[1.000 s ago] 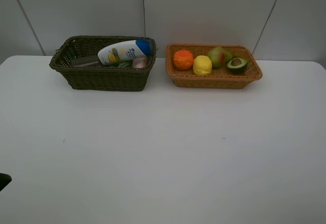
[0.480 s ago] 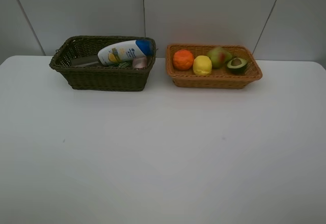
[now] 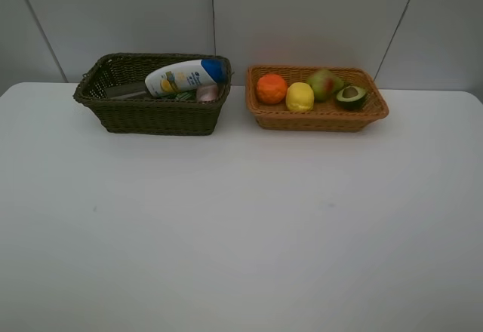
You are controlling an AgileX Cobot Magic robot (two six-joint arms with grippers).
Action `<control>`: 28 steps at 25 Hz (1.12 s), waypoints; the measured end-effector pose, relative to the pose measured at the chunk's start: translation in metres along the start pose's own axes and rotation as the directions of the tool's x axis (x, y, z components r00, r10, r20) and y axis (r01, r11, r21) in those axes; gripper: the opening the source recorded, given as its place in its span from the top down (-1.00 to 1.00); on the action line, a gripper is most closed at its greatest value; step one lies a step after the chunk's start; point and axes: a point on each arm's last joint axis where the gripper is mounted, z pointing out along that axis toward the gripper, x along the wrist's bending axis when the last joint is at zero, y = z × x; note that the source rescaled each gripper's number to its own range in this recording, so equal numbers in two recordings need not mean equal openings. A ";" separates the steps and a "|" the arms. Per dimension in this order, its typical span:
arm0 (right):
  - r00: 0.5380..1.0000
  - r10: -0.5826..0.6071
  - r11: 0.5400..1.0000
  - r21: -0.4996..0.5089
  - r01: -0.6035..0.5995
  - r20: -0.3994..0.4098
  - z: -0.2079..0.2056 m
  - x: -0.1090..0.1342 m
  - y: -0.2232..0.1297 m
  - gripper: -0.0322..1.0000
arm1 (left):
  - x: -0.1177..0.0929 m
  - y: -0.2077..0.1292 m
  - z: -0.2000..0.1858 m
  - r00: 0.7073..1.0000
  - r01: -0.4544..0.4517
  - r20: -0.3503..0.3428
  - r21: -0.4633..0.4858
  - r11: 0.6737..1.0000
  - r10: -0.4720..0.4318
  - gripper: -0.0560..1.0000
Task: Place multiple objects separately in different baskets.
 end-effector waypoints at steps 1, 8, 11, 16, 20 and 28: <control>1.000 0.000 1.000 0.000 0.000 0.000 0.000 0.000 0.000 -1.00 | 0.002 0.000 0.000 1.000 0.017 -0.017 -0.001 1.000 -0.017 -0.99; 1.000 0.001 1.000 0.000 -0.001 0.000 0.000 0.000 0.000 -1.00 | 0.003 0.000 0.000 0.999 0.042 -0.035 -0.003 0.999 -0.042 -0.99; 1.000 0.001 1.000 0.000 -0.001 0.000 0.000 0.000 0.000 -1.00 | 0.003 0.000 0.000 0.999 0.042 -0.035 -0.003 0.999 -0.042 -0.99; 1.000 0.001 1.000 0.000 -0.001 0.000 0.000 0.000 0.000 -1.00 | 0.003 0.000 0.000 0.999 0.042 -0.035 -0.003 0.999 -0.042 -0.99; 1.000 0.001 1.000 0.000 -0.001 0.000 0.000 0.000 0.000 -1.00 | 0.003 0.000 0.000 0.999 0.042 -0.035 -0.003 0.999 -0.042 -0.99; 1.000 0.001 1.000 0.000 -0.001 0.000 0.000 0.000 0.000 -1.00 | 0.003 0.000 0.000 0.999 0.042 -0.035 -0.003 0.999 -0.042 -0.99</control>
